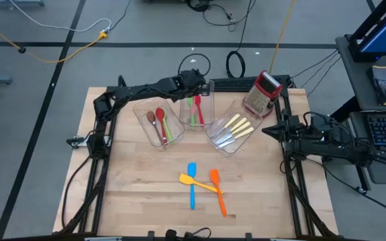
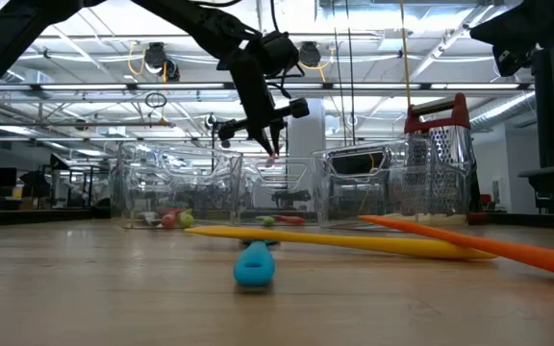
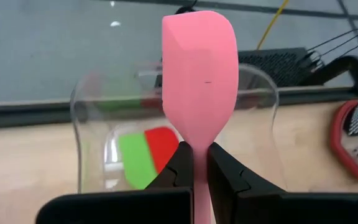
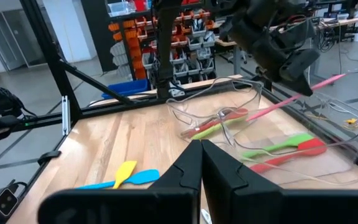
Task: Pick & Place Kitchen Items
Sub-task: Put the pink spatula into the middle transparent bin
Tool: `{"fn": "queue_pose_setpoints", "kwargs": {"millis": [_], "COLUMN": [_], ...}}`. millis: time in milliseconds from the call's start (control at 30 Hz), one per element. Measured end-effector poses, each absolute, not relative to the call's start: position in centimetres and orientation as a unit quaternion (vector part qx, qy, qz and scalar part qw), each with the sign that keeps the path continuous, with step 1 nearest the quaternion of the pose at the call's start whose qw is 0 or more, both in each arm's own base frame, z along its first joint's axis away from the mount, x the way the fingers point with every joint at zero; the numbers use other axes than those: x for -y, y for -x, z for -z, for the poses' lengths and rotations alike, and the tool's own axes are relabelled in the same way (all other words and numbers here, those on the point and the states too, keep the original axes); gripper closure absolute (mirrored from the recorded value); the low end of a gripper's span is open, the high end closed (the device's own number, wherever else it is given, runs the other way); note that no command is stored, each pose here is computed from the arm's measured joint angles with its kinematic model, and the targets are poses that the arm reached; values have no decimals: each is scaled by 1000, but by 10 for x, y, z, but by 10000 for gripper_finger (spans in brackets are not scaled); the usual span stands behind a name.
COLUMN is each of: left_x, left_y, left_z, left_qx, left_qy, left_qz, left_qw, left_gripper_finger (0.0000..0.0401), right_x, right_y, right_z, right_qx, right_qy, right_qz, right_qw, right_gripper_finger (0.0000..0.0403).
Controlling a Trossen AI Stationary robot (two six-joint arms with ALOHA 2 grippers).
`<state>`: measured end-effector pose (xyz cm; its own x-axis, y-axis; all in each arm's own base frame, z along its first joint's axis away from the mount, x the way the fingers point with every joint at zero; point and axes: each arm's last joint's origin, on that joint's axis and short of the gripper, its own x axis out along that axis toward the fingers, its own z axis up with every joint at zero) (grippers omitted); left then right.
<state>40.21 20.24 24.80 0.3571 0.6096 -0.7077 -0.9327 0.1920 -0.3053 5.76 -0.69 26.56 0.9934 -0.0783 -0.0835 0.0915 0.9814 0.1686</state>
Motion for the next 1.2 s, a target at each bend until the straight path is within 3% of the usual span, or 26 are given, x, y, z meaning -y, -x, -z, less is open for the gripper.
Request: {"fn": "queue_pose_setpoints", "kwargs": {"millis": [700,1200], "left_x": [-180,-176], "left_y": [-416,-420], "left_z": [-232,-230], "left_qx": [-301,-359], "left_qy": [298,242], "left_qz": [-475,-387], "left_qw": [771,814], "left_gripper_finger": [392,392], "right_x": [7,7], "right_y": [-58,-58], "right_z": [-266,-266], "right_qx": [-38,-38], "right_qy": [-81,-81], "right_qz": [43,43], "right_qw": [995,995], "right_gripper_finger": [403,403]}}
